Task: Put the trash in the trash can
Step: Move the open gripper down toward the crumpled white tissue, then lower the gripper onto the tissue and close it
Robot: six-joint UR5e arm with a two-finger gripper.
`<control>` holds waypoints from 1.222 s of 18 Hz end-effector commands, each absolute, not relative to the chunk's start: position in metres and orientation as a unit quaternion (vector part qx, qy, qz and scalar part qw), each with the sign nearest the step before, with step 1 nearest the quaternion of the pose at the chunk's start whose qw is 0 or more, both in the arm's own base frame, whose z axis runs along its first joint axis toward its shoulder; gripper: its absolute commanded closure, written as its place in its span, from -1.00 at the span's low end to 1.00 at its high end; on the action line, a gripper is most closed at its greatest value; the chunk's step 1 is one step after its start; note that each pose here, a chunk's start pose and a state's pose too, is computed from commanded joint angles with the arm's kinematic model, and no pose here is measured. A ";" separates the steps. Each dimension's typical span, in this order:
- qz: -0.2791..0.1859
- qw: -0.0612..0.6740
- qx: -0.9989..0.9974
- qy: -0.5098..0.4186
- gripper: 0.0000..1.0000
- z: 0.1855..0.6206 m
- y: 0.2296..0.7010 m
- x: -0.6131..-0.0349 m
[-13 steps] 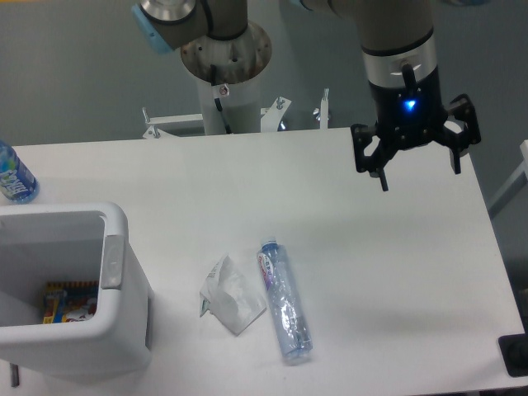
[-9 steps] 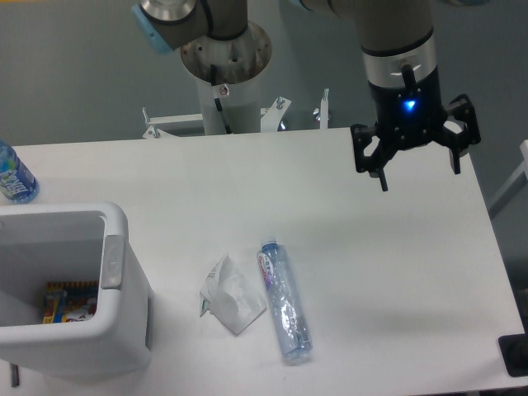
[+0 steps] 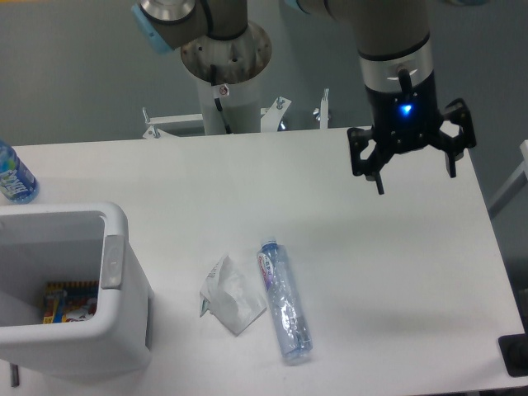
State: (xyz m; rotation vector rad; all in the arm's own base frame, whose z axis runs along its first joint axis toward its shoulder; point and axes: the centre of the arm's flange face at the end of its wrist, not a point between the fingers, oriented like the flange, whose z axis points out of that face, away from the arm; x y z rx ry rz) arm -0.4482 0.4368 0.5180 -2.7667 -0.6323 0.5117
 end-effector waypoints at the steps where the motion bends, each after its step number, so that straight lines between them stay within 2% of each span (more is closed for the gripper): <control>1: 0.169 0.128 -0.953 -0.216 -1.00 0.510 0.438 -0.446; 4: 0.161 0.156 -0.948 -0.226 -1.00 0.497 0.449 -0.441; 6: 0.133 0.167 -0.946 -0.245 -1.00 0.483 0.460 -0.428; 11: -0.012 0.224 -0.950 -0.217 -1.00 0.439 0.490 -0.395; 12: -0.027 0.223 -0.950 -0.214 -1.00 0.428 0.491 -0.391; 22: -0.085 0.177 -0.960 -0.198 -1.00 0.332 0.551 -0.366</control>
